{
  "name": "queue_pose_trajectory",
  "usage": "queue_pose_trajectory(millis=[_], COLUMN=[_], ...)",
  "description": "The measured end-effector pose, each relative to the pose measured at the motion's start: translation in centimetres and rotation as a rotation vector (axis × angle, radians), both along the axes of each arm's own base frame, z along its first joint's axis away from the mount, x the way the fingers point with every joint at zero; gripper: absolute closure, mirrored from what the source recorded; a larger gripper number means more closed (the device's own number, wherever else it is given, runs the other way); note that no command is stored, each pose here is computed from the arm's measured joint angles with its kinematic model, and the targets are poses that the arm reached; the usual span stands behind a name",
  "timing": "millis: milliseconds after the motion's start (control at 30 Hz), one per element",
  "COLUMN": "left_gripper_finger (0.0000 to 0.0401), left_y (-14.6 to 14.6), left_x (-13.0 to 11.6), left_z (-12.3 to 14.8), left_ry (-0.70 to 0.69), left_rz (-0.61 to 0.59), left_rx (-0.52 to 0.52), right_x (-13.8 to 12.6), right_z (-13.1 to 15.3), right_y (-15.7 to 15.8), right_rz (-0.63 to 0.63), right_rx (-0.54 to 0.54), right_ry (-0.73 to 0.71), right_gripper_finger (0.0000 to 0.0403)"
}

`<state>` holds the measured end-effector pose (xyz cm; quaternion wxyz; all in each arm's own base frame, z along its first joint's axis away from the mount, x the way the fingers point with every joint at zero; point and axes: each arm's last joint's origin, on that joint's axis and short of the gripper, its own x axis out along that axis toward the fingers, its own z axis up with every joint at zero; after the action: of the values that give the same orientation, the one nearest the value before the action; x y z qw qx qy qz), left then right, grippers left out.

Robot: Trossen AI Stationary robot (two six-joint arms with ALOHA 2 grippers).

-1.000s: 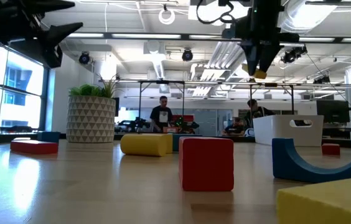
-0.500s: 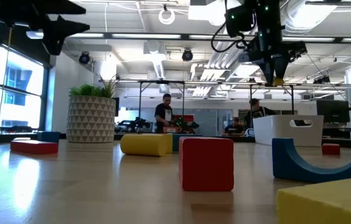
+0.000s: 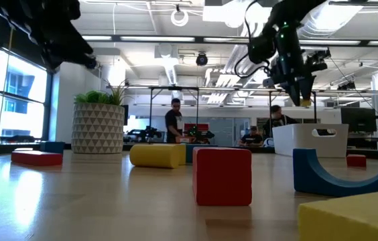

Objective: Sort & place blocks by color
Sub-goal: Put the yellow block into the top white bin

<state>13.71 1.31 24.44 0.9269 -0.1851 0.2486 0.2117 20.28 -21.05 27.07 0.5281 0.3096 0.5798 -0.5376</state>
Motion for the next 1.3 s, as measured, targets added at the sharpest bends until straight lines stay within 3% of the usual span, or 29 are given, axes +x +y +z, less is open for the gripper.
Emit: queue_pose_trajectory(millis=[467, 600, 833, 1300], left_gripper_finger=[0.0231, 0.0231, 0.0231, 0.0231], left_y=[-0.3, -0.3, -0.3, 0.7], left_x=[1.5, 1.9, 2.6, 3.7], left_z=[-2.7, -3.5, -4.5, -6.8], left_ry=[0.413, 0.464, 0.537, 0.681], left_rz=[0.138, 0.189, 0.208, 0.286], left_rx=[-0.321, -0.354, -0.355, -0.408], right_x=[-0.1, -0.1, 0.2, 0.2], right_z=[-4.4, -5.5, -6.9, -6.9], right_y=[-3.3, -3.8, -4.2, -4.3], right_rz=[0.068, 0.087, 0.152, 0.217], right_rx=[0.213, 0.261, 0.313, 0.296], right_ry=[0.029, 0.051, 0.075, 0.124], right_gripper_finger=[0.0300, 0.0271, 0.0263, 0.0238])
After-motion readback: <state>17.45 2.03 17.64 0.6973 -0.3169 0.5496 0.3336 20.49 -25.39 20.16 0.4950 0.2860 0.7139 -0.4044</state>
